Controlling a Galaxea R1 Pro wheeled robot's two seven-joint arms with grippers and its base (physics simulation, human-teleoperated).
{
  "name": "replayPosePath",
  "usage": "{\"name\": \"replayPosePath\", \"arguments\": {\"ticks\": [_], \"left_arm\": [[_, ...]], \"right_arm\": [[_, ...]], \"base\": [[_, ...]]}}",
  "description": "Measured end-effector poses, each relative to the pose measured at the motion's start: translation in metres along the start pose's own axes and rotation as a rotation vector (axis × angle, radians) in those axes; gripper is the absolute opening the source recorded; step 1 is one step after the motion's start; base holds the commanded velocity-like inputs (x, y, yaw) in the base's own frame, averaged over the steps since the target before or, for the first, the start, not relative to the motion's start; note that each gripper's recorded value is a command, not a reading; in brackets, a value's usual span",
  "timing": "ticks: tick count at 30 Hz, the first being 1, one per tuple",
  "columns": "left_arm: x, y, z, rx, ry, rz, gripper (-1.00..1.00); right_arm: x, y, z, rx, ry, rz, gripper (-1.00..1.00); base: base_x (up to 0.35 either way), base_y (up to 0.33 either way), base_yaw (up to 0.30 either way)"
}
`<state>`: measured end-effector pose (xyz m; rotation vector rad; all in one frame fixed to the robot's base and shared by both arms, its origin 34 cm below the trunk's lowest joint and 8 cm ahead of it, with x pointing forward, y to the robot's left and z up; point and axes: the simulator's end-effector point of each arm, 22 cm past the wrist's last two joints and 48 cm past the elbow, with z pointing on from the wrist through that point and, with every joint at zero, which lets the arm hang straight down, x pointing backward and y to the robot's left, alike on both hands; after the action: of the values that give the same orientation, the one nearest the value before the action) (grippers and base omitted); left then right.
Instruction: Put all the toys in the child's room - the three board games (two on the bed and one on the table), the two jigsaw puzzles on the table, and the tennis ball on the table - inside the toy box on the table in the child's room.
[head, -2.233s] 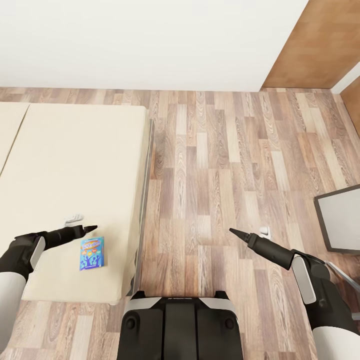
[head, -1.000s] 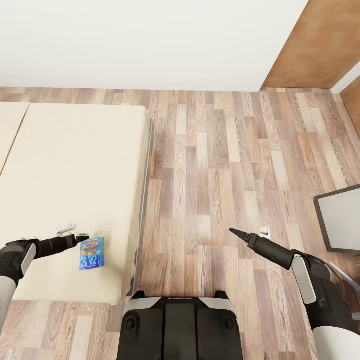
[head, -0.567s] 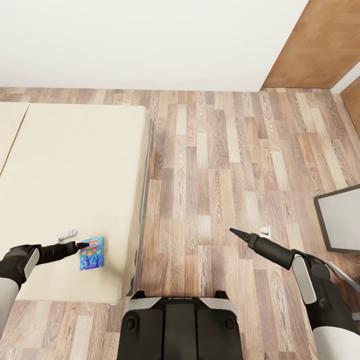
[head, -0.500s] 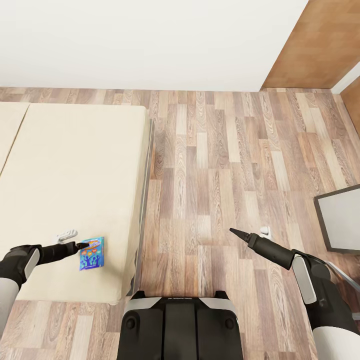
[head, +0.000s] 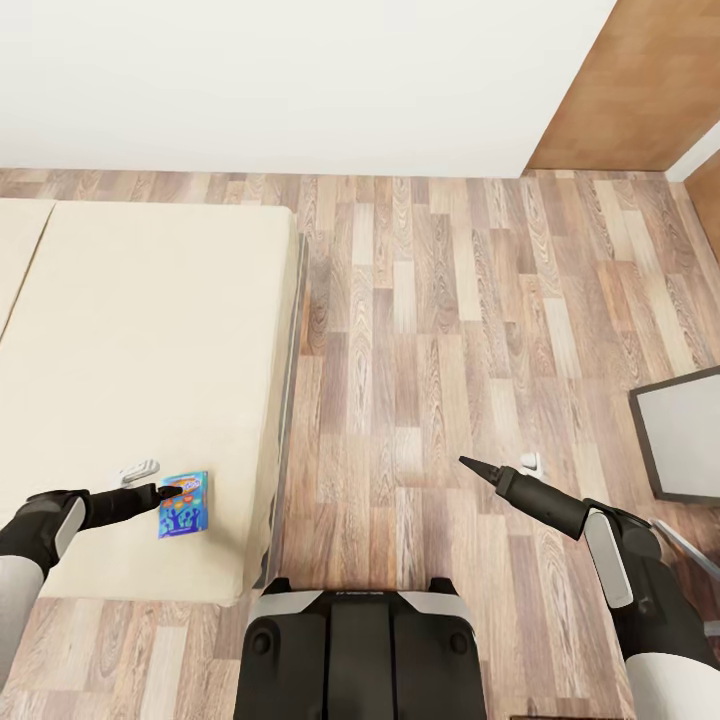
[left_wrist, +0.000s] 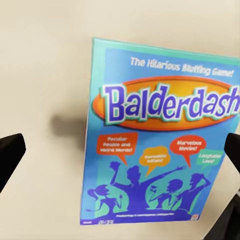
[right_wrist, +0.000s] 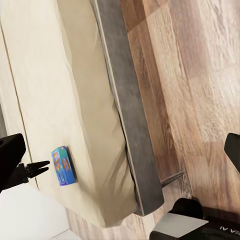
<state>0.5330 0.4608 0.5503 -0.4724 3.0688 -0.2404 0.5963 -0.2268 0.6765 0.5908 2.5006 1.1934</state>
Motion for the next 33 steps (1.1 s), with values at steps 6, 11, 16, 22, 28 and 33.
{"name": "replayPosePath", "arguments": {"ticks": [6, 11, 16, 22, 28, 33], "left_arm": [[0.004, -0.004, 0.004, 0.000, 0.015, 0.029, 1.00], [0.008, -0.007, 0.007, 0.000, 0.026, 0.052, 1.00], [0.009, -0.011, 0.009, 0.003, 0.029, 0.067, 1.00], [0.008, -0.014, 0.010, 0.005, 0.021, 0.081, 1.00], [0.008, -0.014, 0.012, 0.006, 0.020, 0.086, 1.00], [0.010, -0.015, 0.014, 0.007, 0.023, 0.086, 1.00]], "right_arm": [[0.001, -0.001, 0.000, 0.002, 0.002, 0.002, 1.00], [0.001, -0.002, 0.001, 0.001, 0.002, 0.003, 1.00], [0.001, -0.002, 0.000, 0.000, 0.002, 0.003, 1.00], [0.000, -0.003, -0.002, 0.004, 0.002, 0.000, 1.00], [0.000, -0.005, -0.002, 0.007, 0.003, 0.000, 1.00], [0.002, -0.008, -0.001, 0.010, 0.007, 0.003, 1.00]], "base": [[0.000, 0.000, 0.000], [0.000, 0.000, 0.000], [0.000, 0.000, 0.000], [0.000, 0.000, 0.000], [0.000, 0.000, 0.000], [0.000, 0.000, 0.000]]}}
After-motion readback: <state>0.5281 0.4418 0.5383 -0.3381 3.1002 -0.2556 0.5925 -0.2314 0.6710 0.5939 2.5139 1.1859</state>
